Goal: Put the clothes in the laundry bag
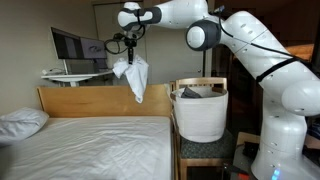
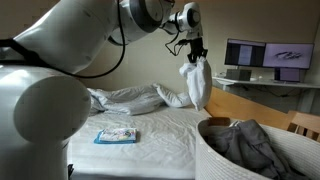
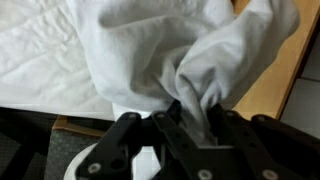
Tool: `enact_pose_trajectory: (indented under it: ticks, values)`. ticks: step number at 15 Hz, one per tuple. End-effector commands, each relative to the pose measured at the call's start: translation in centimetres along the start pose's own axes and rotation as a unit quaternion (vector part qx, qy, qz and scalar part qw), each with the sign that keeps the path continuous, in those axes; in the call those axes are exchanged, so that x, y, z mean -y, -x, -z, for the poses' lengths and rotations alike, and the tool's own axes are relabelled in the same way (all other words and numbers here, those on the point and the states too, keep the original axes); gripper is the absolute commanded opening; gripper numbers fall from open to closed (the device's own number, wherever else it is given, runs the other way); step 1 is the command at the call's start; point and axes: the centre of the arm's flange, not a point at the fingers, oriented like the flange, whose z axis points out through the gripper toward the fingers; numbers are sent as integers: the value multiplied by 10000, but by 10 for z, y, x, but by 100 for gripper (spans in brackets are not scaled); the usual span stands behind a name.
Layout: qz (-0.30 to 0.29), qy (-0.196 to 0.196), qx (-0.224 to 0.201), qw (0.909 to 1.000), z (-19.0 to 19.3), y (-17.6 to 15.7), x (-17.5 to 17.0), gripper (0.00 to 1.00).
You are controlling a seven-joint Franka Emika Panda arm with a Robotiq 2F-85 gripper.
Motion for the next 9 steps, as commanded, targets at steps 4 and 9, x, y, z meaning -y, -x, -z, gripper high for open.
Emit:
enact_pose_trajectory:
  ticks: [4,9]
  values:
    - [-65,19,-11,10000,0,3,-2,27]
    - [153,60,266,9995,28,-31,19,11]
